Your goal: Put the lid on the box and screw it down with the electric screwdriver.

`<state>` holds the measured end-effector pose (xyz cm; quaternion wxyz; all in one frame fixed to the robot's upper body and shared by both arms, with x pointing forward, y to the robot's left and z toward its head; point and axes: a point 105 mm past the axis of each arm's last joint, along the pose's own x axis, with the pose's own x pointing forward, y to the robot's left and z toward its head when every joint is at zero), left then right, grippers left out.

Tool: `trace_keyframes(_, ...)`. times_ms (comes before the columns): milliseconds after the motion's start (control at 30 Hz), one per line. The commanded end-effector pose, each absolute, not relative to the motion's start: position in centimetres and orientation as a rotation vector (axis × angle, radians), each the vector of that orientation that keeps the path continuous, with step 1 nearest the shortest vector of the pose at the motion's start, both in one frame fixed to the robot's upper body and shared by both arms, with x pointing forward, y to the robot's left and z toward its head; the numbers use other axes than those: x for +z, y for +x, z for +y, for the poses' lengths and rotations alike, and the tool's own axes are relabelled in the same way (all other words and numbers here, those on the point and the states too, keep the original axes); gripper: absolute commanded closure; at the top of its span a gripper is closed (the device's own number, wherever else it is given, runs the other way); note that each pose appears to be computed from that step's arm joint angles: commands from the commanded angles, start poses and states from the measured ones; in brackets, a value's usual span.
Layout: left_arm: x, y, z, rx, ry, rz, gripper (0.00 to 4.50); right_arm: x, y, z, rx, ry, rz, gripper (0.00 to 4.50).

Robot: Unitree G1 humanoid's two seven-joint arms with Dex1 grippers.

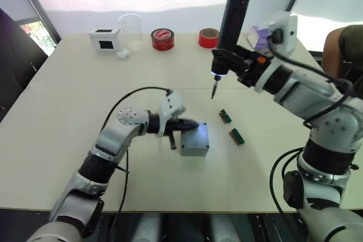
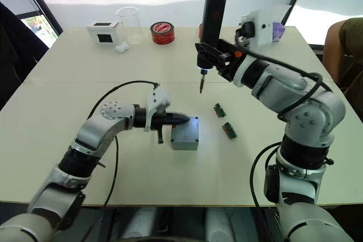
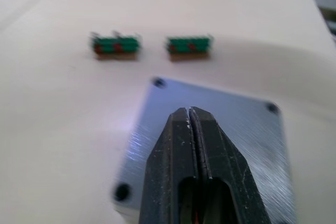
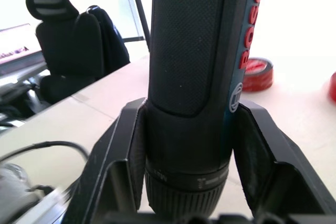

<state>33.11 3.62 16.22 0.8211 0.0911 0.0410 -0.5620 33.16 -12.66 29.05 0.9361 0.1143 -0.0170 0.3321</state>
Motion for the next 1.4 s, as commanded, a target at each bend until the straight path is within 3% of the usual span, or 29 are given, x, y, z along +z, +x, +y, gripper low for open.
trace_keyframes(33,19.1,32.7,4.5,-1.233,0.163,0.031,4.5,31.4,32.2,-14.9,0.658,0.243,-0.101,2.74)
trace_keyframes(167,19.5,31.0,5.5,-1.386,0.172,0.11,4.5,29.0,32.2,-18.4,0.552,0.151,0.082,2.74)
trace_keyframes(300,19.1,28.8,6.1,-1.52,0.361,0.138,4.5,22.9,31.7,-23.9,0.349,0.141,0.478,2.74)
trace_keyframes(467,19.6,27.3,5.6,-1.627,0.438,0.122,4.5,18.1,29.5,-27.2,0.292,0.25,0.722,2.74)
trace_keyframes(800,18.0,27.2,4.8,-1.617,0.439,0.124,4.5,15.5,28.2,-28.3,0.263,0.277,0.897,2.74)
trace_keyframes(1400,17.6,28.1,5.0,-1.55,0.441,0.127,4.5,12.9,27.7,-29.3,0.197,0.247,1.005,2.74)
